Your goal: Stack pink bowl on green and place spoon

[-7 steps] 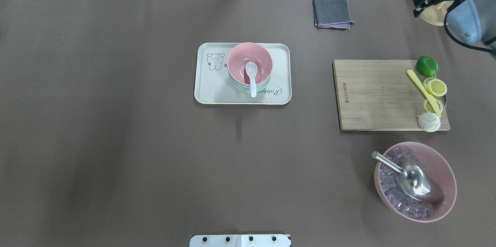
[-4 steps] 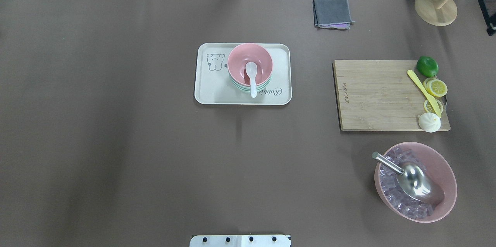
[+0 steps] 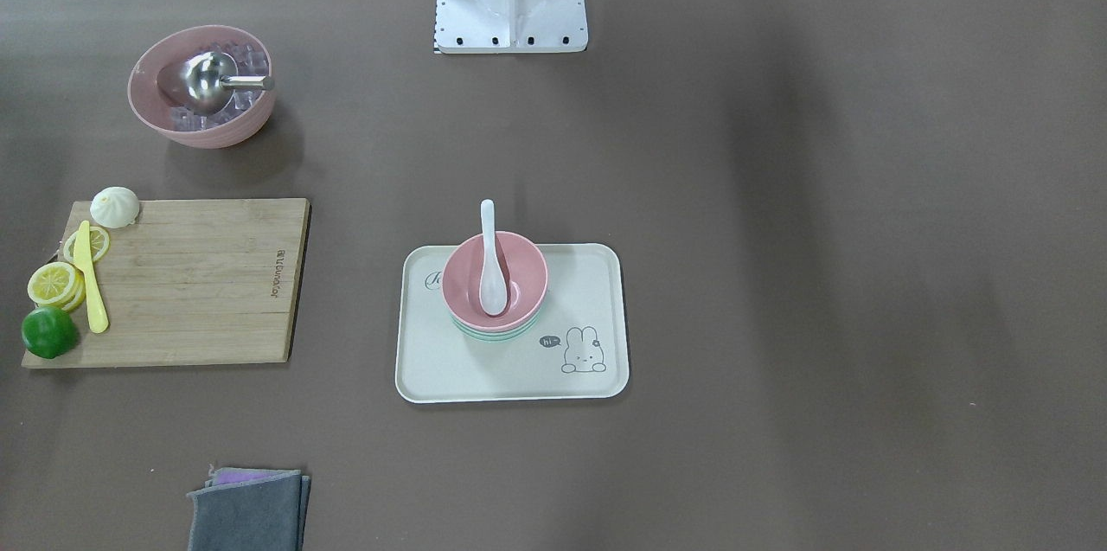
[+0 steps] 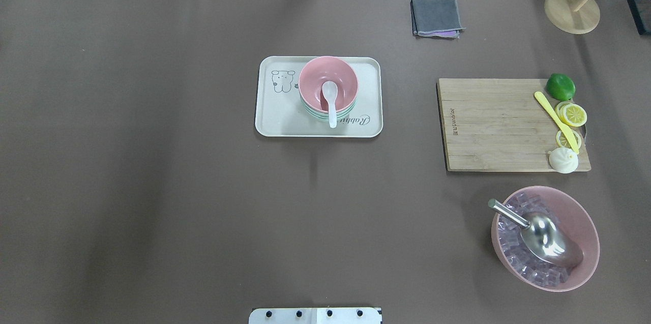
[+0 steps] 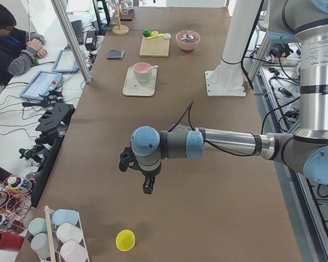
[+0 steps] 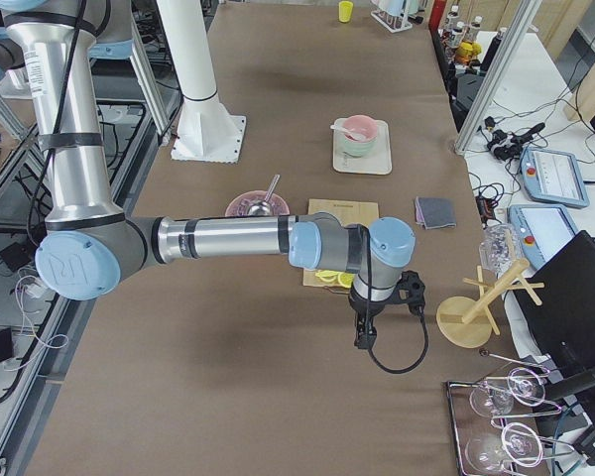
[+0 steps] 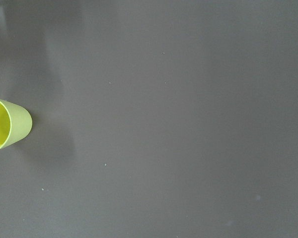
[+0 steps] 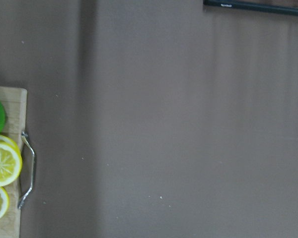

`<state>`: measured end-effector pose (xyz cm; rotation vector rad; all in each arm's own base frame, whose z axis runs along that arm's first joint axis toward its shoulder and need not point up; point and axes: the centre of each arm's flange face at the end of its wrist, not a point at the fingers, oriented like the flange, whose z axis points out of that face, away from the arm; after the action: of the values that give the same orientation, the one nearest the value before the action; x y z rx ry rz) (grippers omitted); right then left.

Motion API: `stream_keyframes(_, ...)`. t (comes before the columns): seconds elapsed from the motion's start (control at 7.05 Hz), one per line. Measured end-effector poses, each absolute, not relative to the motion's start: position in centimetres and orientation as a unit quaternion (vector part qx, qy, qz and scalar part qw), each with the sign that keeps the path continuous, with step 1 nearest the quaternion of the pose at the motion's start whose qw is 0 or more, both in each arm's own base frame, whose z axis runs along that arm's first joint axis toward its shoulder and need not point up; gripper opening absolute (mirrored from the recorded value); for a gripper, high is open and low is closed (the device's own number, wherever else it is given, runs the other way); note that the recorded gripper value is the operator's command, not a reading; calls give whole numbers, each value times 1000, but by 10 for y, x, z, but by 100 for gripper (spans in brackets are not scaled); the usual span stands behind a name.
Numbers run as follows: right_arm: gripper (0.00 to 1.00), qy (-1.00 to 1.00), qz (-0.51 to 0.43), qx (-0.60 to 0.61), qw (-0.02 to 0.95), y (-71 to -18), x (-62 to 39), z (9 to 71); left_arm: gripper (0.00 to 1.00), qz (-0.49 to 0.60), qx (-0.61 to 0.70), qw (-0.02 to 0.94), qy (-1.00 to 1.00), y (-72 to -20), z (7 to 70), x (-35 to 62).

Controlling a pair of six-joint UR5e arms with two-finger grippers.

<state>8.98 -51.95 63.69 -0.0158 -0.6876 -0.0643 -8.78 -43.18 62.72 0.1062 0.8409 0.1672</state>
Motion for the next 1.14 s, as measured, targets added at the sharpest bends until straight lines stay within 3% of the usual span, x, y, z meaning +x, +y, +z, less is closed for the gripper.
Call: stream_keyframes(1.14, 100, -362, 14, -3, 932, -508, 90, 618, 98, 86, 72, 894, 434, -423, 626, -84)
